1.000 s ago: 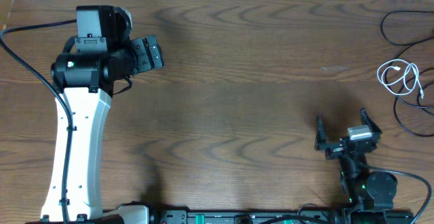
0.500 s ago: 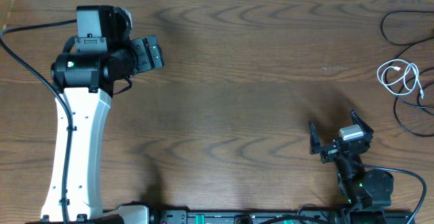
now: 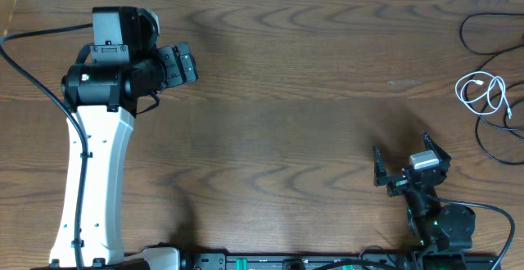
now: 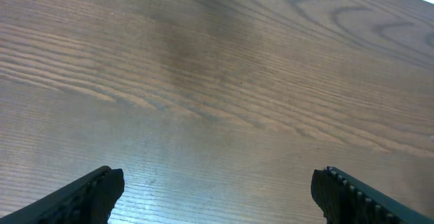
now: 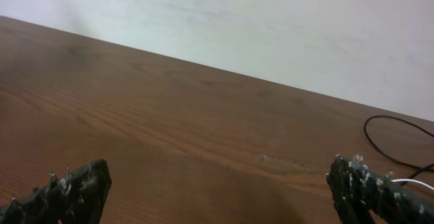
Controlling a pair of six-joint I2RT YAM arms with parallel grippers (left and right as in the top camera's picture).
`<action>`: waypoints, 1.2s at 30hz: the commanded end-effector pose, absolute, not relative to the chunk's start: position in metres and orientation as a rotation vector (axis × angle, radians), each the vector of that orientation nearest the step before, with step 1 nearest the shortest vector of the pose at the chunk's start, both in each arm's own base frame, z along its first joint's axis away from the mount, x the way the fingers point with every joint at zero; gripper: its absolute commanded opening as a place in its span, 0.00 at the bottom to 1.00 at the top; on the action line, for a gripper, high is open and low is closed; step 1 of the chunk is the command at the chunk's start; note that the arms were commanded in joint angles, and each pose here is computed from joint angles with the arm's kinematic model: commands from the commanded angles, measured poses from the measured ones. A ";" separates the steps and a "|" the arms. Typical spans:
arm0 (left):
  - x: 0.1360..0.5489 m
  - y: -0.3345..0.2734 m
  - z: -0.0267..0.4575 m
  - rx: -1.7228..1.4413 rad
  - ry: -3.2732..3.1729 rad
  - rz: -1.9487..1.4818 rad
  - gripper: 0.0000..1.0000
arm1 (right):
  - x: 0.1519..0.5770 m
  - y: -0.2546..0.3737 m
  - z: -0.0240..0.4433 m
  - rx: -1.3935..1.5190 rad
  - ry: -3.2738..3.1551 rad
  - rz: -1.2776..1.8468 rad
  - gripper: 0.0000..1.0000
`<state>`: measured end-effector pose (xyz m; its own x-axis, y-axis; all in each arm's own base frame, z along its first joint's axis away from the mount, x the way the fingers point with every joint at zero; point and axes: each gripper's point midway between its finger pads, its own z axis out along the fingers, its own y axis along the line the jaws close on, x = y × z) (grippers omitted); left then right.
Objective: Untangle cables
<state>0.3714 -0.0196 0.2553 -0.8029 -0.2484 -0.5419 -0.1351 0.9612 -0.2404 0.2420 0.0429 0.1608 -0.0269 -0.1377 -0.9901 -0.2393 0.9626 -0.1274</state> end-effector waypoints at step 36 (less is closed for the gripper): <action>0.264 -0.002 0.236 -0.141 1.681 -0.151 0.95 | 0.241 0.047 0.161 -0.316 1.598 0.099 0.99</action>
<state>0.2704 -0.0052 0.2502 -0.1366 -0.1957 -0.9711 0.0055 0.9801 -0.1983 0.2416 0.0447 0.1610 -0.0247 -0.1373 -0.9902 -0.2495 0.9600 -0.1269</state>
